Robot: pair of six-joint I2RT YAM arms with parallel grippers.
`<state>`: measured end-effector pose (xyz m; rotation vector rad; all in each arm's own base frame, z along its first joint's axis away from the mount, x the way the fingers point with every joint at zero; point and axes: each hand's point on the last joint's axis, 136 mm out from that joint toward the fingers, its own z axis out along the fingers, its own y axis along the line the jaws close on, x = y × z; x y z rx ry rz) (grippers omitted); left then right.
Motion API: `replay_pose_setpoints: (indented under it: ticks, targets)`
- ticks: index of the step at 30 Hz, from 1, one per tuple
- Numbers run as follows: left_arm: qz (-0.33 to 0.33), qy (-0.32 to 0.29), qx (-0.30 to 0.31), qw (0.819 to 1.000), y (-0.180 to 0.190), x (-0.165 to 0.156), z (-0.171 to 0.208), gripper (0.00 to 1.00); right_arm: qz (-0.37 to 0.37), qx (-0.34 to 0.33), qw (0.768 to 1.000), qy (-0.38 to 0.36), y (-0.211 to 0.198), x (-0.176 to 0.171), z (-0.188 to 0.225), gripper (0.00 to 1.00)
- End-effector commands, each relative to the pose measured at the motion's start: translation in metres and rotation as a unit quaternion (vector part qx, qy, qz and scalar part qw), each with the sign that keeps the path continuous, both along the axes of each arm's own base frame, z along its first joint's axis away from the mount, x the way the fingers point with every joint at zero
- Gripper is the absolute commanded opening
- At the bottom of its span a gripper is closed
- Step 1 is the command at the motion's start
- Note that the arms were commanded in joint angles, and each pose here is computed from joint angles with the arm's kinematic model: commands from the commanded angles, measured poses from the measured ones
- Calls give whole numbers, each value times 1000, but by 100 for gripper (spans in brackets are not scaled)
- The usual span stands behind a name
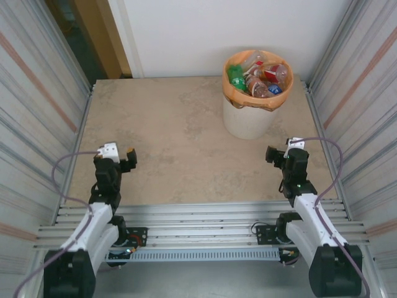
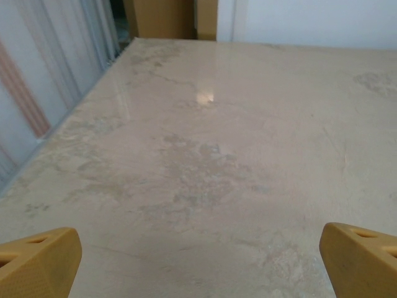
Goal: Put the plastic bottles in the bin
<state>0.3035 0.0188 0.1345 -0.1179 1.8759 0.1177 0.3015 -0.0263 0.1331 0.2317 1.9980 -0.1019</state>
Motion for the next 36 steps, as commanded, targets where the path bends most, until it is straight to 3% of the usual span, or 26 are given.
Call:
replay_pose_setpoints:
  ticks: [1,6,18,26,29,36]
  targets:
    - [-39,-56,18,998,-11,20,22,99,15,-3,998,-69,0,20,26,98]
    - [-58,-45,29,997,-17,38,5,99,28,8,996,-80,-2,36,26,98]
    - [-111,-28,25,993,-34,67,-20,99,71,47,995,-58,8,69,-18,98]
    - [-177,29,23,984,-55,86,-41,99,104,41,992,-52,17,83,-41,98]
    - [-173,38,-15,984,-44,90,-42,99,116,46,992,-33,19,86,-49,98]
    - [-136,43,-1,990,-37,92,-43,99,85,37,996,-15,12,94,-51,98]
